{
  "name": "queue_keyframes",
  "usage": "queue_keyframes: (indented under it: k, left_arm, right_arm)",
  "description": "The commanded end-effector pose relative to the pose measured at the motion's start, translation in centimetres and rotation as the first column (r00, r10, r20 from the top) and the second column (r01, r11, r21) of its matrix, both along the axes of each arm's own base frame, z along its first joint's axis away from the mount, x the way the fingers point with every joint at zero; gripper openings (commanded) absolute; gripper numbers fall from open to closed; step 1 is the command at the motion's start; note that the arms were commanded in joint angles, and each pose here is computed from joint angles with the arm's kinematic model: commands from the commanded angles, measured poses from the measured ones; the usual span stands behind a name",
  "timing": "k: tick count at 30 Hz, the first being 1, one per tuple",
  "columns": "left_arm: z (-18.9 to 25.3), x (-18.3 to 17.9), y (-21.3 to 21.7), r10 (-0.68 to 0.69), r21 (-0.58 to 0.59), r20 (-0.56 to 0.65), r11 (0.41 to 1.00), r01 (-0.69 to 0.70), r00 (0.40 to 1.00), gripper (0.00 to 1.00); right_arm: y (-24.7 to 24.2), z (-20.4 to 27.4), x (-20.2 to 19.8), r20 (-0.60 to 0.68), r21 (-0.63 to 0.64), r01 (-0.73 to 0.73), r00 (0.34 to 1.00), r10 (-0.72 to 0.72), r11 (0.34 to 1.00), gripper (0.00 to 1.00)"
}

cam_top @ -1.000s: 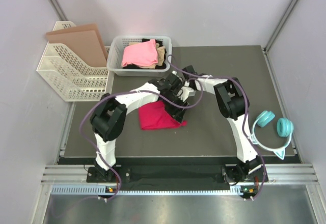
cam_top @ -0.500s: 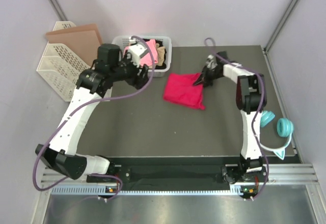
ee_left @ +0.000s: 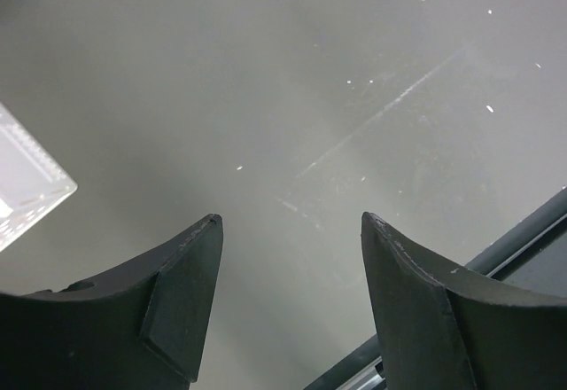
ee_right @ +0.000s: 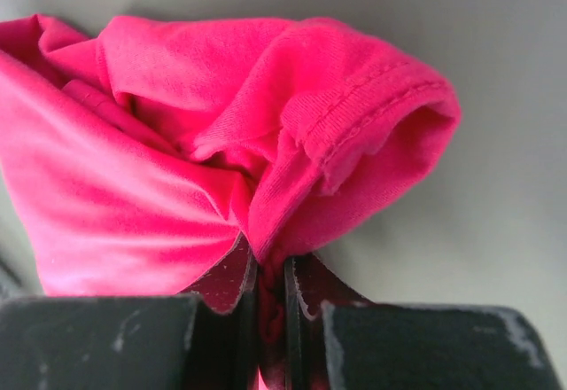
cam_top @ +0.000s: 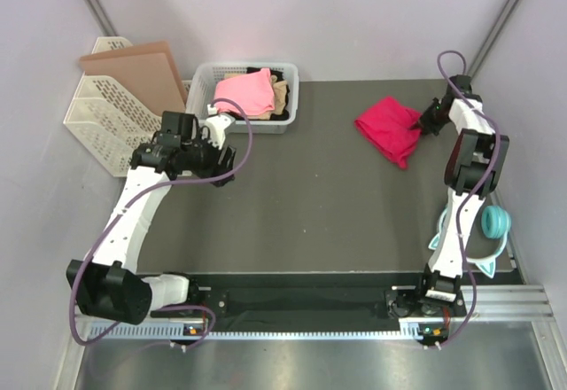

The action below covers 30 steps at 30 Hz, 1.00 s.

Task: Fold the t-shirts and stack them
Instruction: Put the neatly folded tshirt into the corner of the board with the right arm

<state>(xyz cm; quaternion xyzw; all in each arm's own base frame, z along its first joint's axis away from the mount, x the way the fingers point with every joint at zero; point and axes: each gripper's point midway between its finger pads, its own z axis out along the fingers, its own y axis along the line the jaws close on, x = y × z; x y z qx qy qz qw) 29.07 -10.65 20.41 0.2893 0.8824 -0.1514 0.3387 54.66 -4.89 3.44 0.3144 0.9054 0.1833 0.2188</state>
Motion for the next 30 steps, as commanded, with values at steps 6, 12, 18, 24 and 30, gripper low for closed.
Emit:
queue_keyframes:
  k: [6, 12, 18, 24, 30]
  left_arm:
    - [0.8, -0.1, 1.4, 0.037, -0.026, 0.021, 0.999, -0.036, 0.999, 0.67]
    - [0.1, -0.1, 2.3, 0.059, -0.022, -0.008, 0.998, -0.059, 0.998, 0.66]
    - [-0.6, 0.7, 2.8, 0.075, -0.016, -0.004, 0.997, -0.075, 0.997, 0.67]
    - [-1.8, 2.0, 4.6, 0.11, 0.005, -0.017, 0.994, -0.11, 0.994, 0.67]
    - [-2.6, 3.0, 6.8, 0.157, -0.008, -0.067, 0.987, -0.158, 0.985, 0.67]
  right_arm:
    - [-10.3, 4.3, -0.1, 0.107, -0.259, 0.45, 0.893, -0.438, 0.855, 0.0]
    - [-13.5, 5.5, -1.2, 0.168, -0.279, 0.665, 0.744, -0.647, 0.693, 0.0]
    - [-15.9, 7.0, -0.6, 0.231, -0.325, 0.71, 0.7, -0.676, 0.624, 0.0]
    - [-16.9, 6.8, 0.8, 0.247, -0.311, 0.739, 0.67, -0.7, 0.597, 0.0]
    - [-15.8, 3.8, 3.3, 0.205, -0.268, 0.729, 0.682, -0.702, 0.63, 0.0]
